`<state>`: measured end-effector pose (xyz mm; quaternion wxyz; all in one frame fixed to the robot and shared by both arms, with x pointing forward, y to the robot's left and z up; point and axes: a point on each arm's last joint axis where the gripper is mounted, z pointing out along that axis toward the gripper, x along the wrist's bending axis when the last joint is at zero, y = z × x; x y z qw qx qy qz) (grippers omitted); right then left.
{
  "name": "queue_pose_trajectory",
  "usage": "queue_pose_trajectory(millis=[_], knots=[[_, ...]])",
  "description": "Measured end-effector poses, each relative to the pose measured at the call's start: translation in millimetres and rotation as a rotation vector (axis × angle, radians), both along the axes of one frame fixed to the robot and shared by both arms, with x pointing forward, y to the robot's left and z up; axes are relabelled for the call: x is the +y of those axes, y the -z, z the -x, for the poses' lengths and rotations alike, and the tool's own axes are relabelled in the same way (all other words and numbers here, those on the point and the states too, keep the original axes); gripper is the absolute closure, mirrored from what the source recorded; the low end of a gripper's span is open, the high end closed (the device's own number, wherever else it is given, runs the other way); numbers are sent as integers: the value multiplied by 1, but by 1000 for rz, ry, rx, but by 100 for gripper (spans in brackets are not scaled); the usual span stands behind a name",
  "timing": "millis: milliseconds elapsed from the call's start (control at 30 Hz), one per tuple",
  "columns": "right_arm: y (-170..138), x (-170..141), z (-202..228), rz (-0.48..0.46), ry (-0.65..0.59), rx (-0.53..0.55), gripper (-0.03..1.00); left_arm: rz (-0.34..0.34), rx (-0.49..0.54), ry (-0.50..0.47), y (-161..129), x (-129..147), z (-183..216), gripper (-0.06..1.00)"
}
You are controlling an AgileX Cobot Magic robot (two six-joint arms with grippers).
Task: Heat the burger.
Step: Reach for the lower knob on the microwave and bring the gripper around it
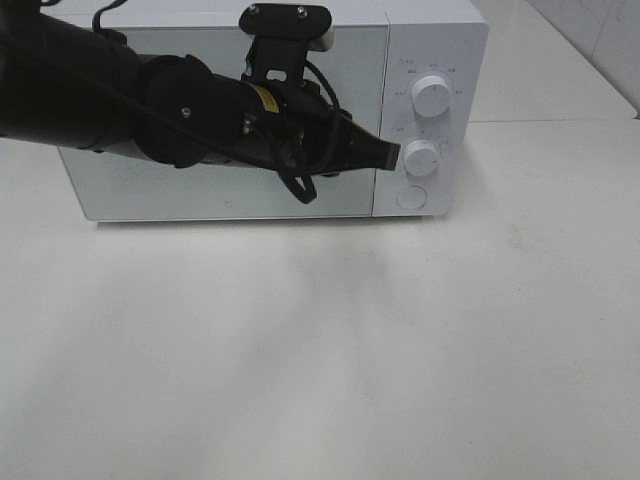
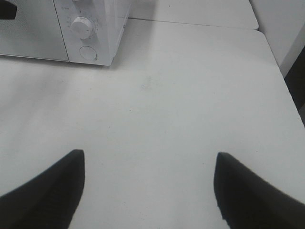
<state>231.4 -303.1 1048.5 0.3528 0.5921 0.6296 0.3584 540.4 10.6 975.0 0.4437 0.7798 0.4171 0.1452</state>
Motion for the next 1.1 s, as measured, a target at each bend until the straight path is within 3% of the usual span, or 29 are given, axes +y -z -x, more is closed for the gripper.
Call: queue_pose_trajectory(millis=[33,67,100,133,200,333,400,567,767,967,1033,1100], knots=[[0,0,0,0,0,0,22,-25,37,12,0,2,3,53],[0,0,0,0,0,0,22,-25,37,12,0,2,3,53],[0,0,0,0,0,0,22,-66,99,32,0,4,10,25],[0,0,0,0,0,0,22,-66,99,32,0,4,10,25],[0,0,0,0,0,0,22,-140,209,64,-1,11,20,2],[0,0,0,0,0,0,22,-211,302,98,-2,17,31,-2],[0,0,0,0,0,0,22,-285,373,133,-6,24,41,-2],[0,0,0,0,0,0,22,-353,441,155,-19,35,54,-2],[0,0,0,0,0,0,22,-388,518,116,-27,54,53,-2],[0,0,0,0,0,0,22,-397,588,16,-43,96,41,-3],[0,0,0,0,0,0,22,-369,597,-72,-58,128,32,-3],[0,0,0,0,0,0,22,-359,599,-99,-62,137,30,-3]])
